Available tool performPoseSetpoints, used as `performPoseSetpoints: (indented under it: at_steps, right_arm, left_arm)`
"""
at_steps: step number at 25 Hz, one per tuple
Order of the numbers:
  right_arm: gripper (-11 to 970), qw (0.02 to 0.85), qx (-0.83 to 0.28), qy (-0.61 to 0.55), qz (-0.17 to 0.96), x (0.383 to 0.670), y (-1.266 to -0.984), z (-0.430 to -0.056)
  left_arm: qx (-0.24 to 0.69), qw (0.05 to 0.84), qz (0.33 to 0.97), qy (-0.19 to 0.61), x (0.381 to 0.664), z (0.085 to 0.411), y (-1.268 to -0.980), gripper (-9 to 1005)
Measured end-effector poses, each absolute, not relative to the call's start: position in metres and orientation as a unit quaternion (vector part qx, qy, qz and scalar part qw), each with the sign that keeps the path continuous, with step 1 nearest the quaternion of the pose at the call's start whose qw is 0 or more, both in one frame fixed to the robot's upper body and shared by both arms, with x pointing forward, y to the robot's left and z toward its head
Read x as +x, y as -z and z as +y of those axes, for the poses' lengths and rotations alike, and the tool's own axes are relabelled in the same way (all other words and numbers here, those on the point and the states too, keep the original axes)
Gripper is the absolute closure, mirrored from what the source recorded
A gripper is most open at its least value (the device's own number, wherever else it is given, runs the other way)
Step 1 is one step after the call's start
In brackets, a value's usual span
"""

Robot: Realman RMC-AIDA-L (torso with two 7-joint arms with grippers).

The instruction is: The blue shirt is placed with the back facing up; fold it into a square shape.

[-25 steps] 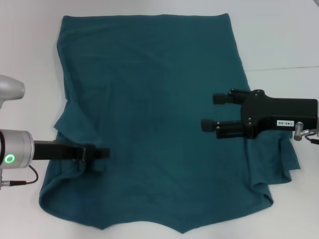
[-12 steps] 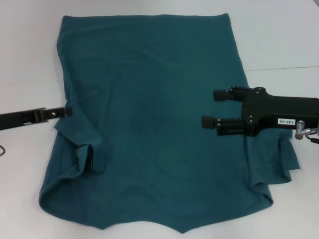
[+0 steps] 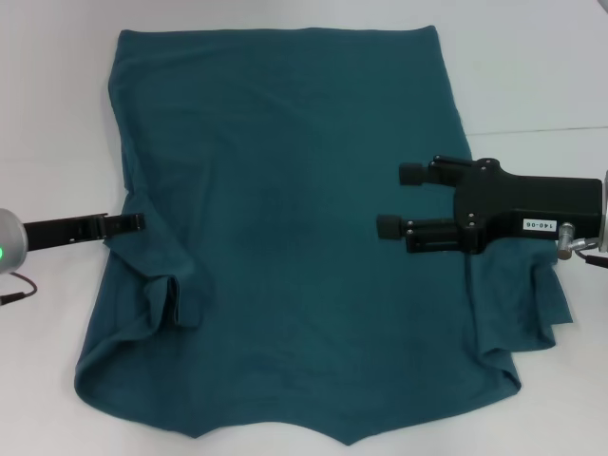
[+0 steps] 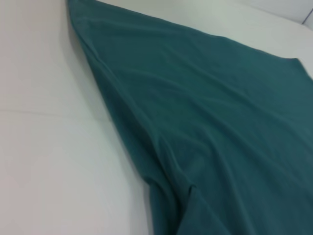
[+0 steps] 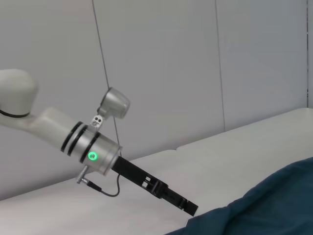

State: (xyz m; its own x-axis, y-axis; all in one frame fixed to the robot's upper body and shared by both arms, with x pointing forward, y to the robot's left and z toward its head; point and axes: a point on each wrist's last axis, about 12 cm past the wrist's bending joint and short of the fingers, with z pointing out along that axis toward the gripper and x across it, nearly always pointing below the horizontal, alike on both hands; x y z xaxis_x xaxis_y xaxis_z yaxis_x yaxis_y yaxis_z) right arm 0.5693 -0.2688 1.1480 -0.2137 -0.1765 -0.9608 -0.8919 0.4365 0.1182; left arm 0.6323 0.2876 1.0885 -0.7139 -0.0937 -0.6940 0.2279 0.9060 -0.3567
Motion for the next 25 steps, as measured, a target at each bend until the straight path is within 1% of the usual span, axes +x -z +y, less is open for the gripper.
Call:
performPoseSetpoints:
  at_steps: [7, 10, 25]
  right_arm:
    - [18, 0.492, -0.388, -0.368, 0.687, 0.57, -1.146, -0.266]
    - [18, 0.492, -0.39, -0.368, 0.686, 0.57, -1.145, -0.265]
    - [19, 0.492, -0.389, -0.369, 0.686, 0.572, -1.144, -0.263]
  left_arm:
    - [0.03, 0.364, 0.915, 0.172, 0.637, 0.281, -1.076, 93]
    - [0.028, 0.363, 0.917, 0.166, 0.638, 0.279, -1.074, 92]
    - [0.036, 0.346, 0.919, 0.185, 0.644, 0.259, -1.074, 93]
